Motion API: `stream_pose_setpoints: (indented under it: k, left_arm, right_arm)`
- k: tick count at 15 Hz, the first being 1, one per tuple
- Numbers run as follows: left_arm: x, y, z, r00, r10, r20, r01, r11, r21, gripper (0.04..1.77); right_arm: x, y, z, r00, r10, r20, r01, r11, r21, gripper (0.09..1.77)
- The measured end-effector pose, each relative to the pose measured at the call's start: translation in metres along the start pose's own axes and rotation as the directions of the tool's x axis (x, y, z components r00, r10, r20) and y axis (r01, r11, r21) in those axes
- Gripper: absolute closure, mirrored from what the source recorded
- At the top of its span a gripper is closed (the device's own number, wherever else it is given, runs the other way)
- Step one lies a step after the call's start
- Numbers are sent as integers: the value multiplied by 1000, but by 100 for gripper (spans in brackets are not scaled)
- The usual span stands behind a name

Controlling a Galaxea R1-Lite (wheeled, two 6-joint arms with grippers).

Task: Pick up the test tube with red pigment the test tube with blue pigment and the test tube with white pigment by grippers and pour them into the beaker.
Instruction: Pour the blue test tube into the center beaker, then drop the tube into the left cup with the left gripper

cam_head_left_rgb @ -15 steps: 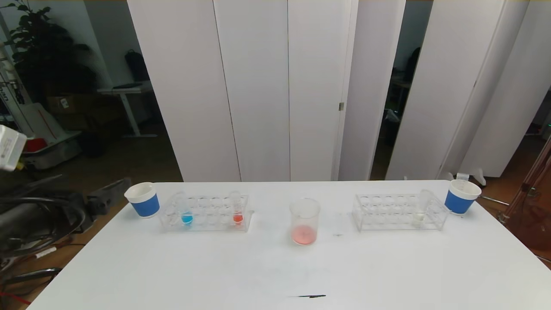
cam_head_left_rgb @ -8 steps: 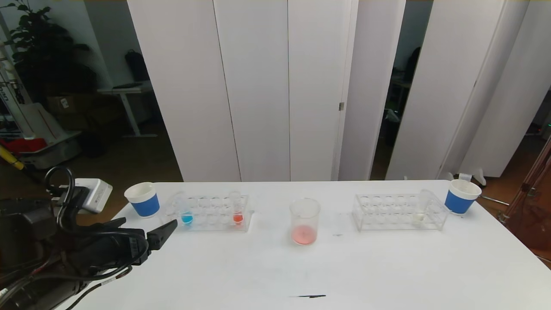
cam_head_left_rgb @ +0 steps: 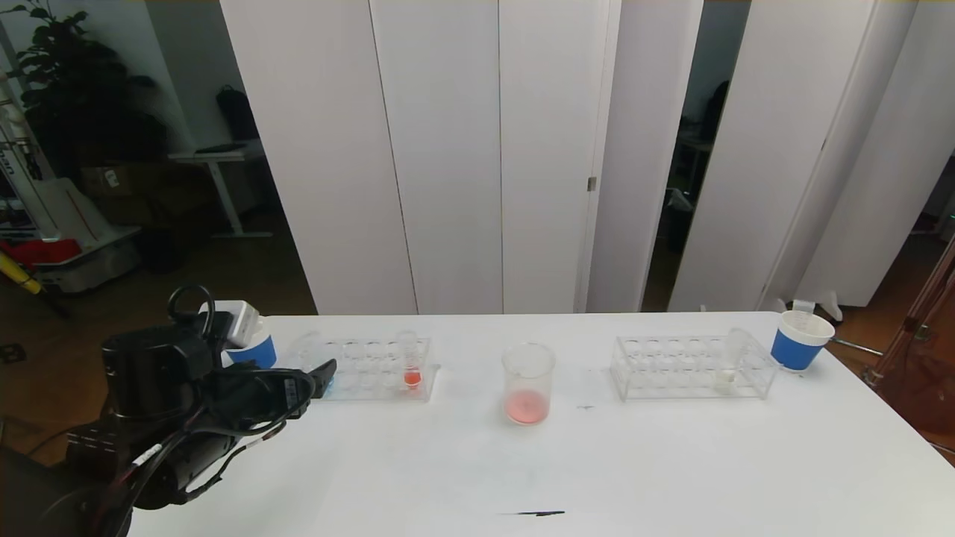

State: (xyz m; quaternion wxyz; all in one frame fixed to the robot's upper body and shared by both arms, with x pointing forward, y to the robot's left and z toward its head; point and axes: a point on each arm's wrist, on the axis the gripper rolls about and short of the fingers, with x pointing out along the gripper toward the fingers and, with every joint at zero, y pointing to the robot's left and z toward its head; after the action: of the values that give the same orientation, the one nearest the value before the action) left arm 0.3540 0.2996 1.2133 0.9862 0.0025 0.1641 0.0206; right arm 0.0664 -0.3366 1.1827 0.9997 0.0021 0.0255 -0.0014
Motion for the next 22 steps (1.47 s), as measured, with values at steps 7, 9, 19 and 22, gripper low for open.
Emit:
stream_pose_setpoints:
  k: [7,9,19,22]
  left_arm:
    - [58,-1,-13,998,57,17,-57,998,-15,7]
    - [71,0,-15,996,80,32,-79,997,-24,7]
    - [122,2,-27,980,194,44,-189,977,-101,7]
    - [125,2,-28,980,196,47,-190,976,-102,7]
  right_arm:
    - [0,0,0,1000,0,0,0,1000,0,11]
    - [0,0,0,1000,0,0,0,1000,0,11]
    - [0,0,0,1000,0,1,0,1000,0,11]
    - [0,0,0,1000,0,0,0,1000,0,11]
